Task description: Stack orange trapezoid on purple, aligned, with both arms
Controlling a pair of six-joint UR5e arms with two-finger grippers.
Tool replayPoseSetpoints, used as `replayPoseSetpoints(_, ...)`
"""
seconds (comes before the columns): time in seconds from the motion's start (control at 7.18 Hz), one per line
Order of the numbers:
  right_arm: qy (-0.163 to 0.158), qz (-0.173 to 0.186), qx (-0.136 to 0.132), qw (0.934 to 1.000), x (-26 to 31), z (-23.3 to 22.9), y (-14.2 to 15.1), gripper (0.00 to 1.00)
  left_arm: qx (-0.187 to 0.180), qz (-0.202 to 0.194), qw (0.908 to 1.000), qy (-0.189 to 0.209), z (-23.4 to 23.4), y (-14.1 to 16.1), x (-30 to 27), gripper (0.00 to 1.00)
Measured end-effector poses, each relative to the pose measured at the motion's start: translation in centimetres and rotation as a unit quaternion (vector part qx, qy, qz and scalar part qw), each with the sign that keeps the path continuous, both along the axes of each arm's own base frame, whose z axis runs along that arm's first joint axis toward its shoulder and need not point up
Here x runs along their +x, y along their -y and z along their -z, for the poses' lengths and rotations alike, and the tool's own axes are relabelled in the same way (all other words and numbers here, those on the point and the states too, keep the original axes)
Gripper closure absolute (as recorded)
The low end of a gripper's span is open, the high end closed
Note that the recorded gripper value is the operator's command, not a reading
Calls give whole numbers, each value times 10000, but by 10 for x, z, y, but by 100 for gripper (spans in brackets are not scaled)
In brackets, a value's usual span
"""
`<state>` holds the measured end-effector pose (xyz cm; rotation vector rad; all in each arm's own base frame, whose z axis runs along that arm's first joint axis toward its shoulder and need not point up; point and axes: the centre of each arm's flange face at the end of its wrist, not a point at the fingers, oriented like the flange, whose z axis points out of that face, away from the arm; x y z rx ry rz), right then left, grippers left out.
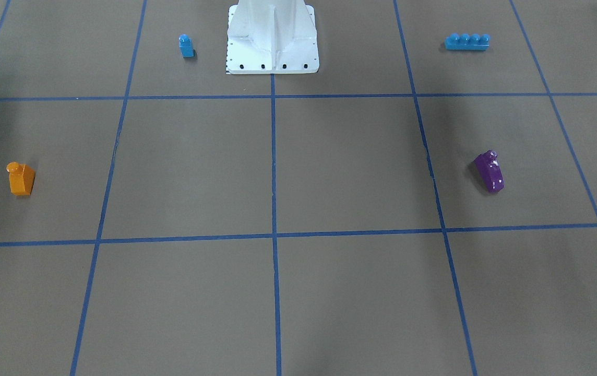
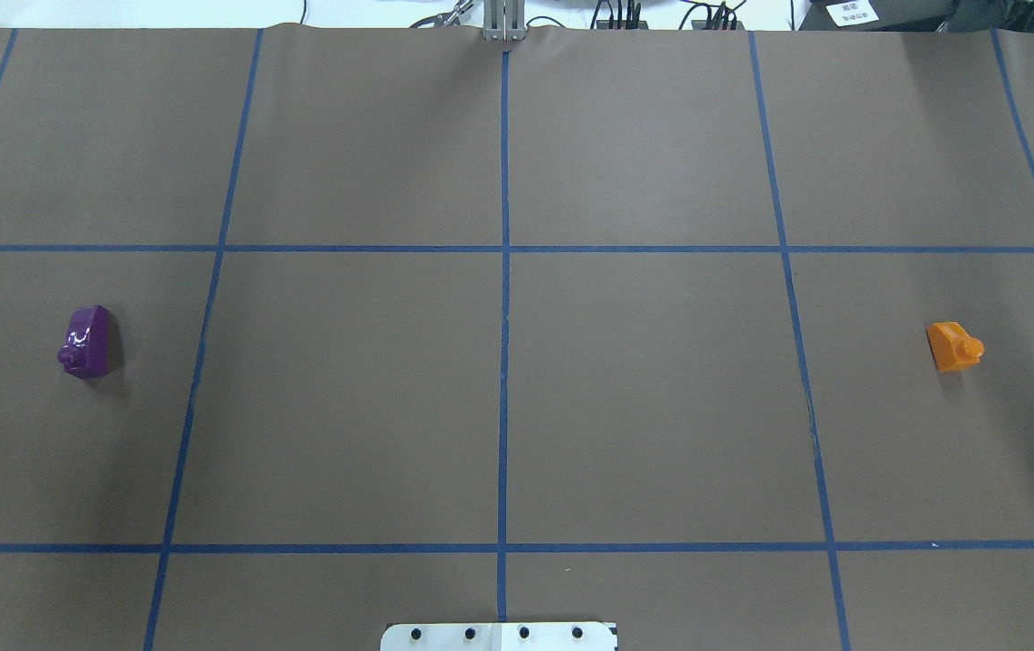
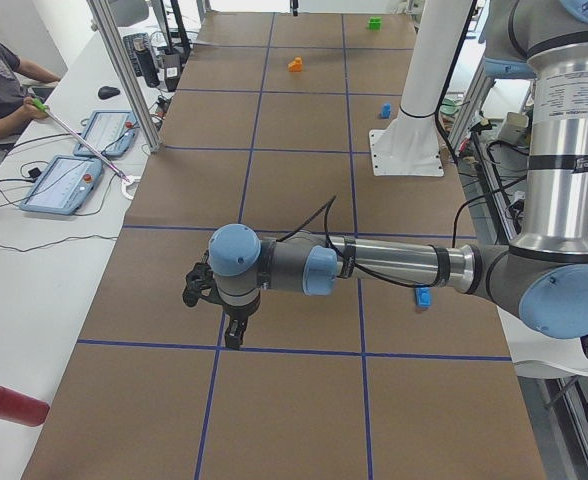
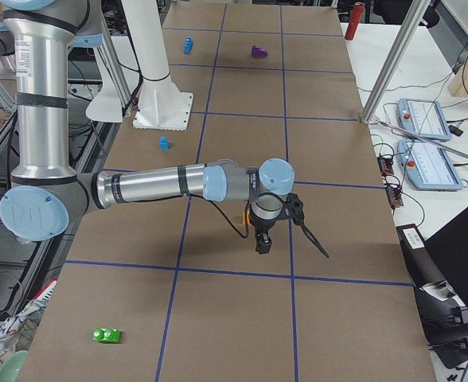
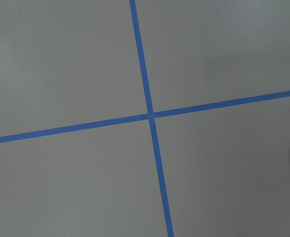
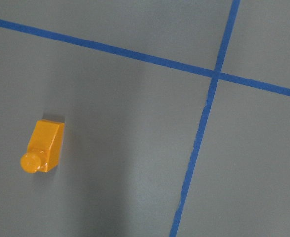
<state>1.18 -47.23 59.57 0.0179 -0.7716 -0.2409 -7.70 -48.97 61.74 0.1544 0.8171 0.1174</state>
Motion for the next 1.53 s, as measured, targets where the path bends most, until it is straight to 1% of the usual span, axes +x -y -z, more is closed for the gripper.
replayPoseSetpoints(0.28,13,-1,115,9999,0,-2,1,0,-22,5,10000,-3,-2,-1,0,0)
replayPoseSetpoints(0.56,17,-1,153,9999,0,-3,0,0,-76,-15,10000,-16,-7,-2,3,0)
replayPoseSetpoints(0.7,15,-1,187,9998,0,-2,1,0,-245,50,9997,-62,-6,0,13,0)
replayPoseSetpoints(0.84,7,-5,202,9998,0,-3,3,0,-601,258,9978,-135,2,6,40,0)
replayPoseSetpoints(1.11,32,-18,192,9998,0,-13,0,0,-1100,594,9916,-333,31,13,136,0)
replayPoseSetpoints(1.39,72,-15,383,9992,-1,-22,-2,0,-1591,679,9843,-339,46,2,223,0)
replayPoseSetpoints(1.53,95,-10,459,9989,-1,-23,-3,0,-1792,742,9803,-366,54,-5,254,0)
